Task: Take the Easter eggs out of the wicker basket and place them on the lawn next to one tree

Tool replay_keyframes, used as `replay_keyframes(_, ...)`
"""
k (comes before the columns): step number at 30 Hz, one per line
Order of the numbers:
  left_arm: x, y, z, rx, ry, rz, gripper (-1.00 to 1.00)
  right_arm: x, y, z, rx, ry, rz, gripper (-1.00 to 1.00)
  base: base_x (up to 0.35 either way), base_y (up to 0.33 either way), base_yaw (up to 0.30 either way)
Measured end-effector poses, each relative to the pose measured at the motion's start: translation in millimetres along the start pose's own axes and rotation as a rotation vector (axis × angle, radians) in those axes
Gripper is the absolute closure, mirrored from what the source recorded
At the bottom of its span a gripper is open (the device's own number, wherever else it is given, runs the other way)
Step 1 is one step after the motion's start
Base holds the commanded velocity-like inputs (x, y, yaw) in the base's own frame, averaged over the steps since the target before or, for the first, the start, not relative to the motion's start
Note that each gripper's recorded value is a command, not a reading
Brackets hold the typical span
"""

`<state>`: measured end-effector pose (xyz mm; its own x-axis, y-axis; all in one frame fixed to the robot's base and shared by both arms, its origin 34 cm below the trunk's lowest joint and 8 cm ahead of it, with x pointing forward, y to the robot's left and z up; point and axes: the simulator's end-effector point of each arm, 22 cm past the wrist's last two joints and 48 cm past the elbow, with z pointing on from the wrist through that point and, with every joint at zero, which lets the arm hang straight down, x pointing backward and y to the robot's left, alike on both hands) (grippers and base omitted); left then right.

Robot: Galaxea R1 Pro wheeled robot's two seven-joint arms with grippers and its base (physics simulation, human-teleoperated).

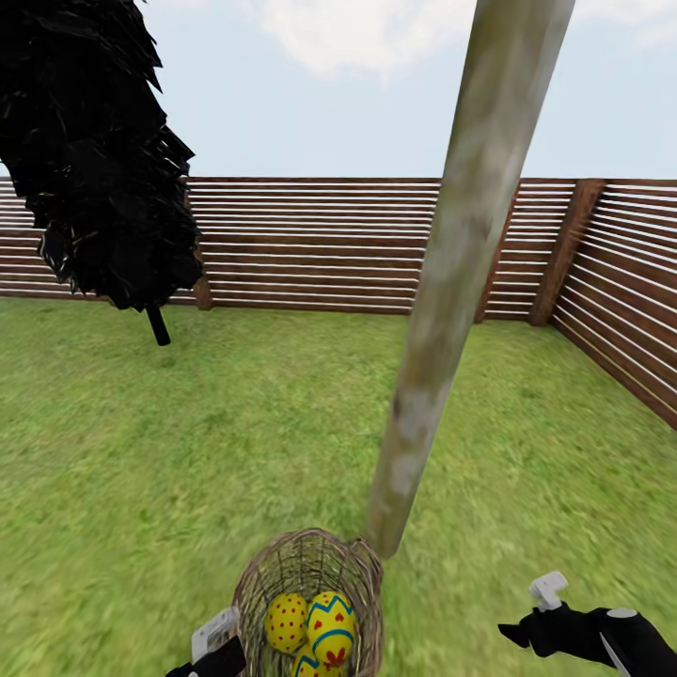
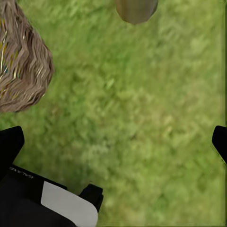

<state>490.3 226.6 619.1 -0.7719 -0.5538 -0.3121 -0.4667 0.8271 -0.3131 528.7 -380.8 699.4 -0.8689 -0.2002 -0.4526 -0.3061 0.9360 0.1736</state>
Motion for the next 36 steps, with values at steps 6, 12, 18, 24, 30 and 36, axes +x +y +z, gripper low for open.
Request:
replay_keyframes(6, -5.1, -2.7, 0.2, 0.005, -0.014, 0.0, 1.0, 0.1, -0.1, 0.4, 0.0, 0.001, 0.0, -1.0, 0.073, 0.0, 0.0)
replay_keyframes(12, -5.6, -2.4, 3.5, 0.006, -0.016, 0.001, 1.0, 1.8, -0.8, 3.8, 0.0, 0.002, 0.001, -1.0, 0.0, 0.0, 0.0)
replay_keyframes(18, -3.6, -0.7, 10.3, 0.006, -0.014, 0.0, 1.0, -7.9, -12.4, -7.2, -0.04, -0.033, 0.019, -1.0, 0.0, 0.0, 0.0)
replay_keyframes(24, -2.2, 0.9, 17.4, 0.006, -0.014, 0.002, 1.0, -17.1, 18.9, -50.6, -0.37, -0.109, 0.07, -1.0, 0.0, 0.0, 0.0)
replay_keyframes(30, -0.8, 2.8, 24.6, 0.006, -0.014, 0.001, 1.0, -5.8, -30.2, -24.6, -0.125, -0.082, 0.08, -1.0, 0.0, 0.0, 0.0)
replay_keyframes(36, 1.1, 4.8, 32.0, 0.006, -0.013, 0.002, 1.0, -5.3, -54.6, -17.7, -0.029, -0.101, 0.066, -1.0, 0.0, 0.0, 0.0)
